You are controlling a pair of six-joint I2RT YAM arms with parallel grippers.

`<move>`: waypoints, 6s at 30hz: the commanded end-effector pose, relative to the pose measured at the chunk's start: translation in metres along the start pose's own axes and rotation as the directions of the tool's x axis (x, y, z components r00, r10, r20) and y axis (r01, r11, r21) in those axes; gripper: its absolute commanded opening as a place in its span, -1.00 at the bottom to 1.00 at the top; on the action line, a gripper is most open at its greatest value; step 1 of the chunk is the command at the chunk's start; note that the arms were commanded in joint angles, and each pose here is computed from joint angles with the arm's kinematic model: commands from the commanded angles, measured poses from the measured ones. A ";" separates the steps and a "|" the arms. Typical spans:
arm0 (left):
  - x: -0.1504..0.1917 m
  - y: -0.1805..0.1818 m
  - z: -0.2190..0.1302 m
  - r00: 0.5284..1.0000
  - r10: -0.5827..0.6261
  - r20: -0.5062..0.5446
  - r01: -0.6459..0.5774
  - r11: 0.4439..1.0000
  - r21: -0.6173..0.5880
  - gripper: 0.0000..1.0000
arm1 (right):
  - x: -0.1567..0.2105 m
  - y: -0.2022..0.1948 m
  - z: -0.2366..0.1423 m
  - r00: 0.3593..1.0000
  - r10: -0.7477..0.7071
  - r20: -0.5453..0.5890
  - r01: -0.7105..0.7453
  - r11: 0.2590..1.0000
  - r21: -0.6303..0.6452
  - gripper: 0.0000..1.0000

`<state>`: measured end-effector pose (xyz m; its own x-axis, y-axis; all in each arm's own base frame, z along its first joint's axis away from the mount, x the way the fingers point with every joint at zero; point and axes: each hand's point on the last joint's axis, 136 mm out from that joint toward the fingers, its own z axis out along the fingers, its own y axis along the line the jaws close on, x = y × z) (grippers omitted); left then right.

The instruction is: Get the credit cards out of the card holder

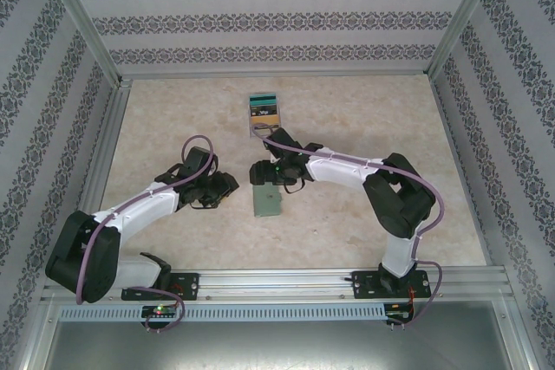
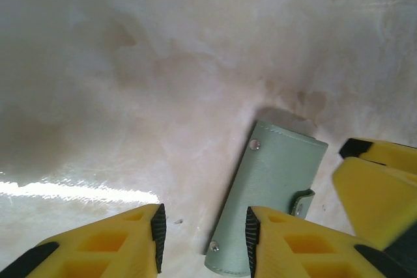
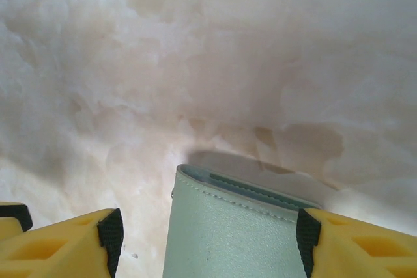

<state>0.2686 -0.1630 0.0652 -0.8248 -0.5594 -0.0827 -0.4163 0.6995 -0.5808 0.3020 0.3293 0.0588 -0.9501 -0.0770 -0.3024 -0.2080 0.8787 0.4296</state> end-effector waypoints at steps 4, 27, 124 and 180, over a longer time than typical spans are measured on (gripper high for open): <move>-0.006 -0.001 -0.004 1.000 0.018 0.024 -0.018 1.000 0.014 -0.21 | 0.027 -0.016 -0.017 0.987 -0.140 -0.080 0.154 0.967 0.205 0.38; -0.005 -0.007 -0.004 1.000 0.017 0.016 -0.017 0.999 0.052 -0.21 | 0.060 -0.028 0.010 0.973 -0.089 -0.214 0.152 0.942 0.301 0.01; -0.008 -0.032 -0.010 0.993 0.106 -0.056 -0.103 0.993 0.055 0.28 | 0.046 -0.090 -0.062 0.998 0.040 0.042 -0.046 0.986 0.158 -0.36; 0.044 -0.035 0.061 0.944 0.218 -0.248 -0.233 0.972 -0.035 -0.20 | 0.074 -0.085 -0.013 0.993 -0.031 -0.116 0.064 0.955 0.291 -0.63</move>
<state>0.2718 -0.2353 0.0363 -0.9559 -0.2937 0.0045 -0.2502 0.8063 -0.5359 0.2492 0.2471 0.0188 -0.9543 -0.1809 -0.2379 -0.2184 0.9654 0.1422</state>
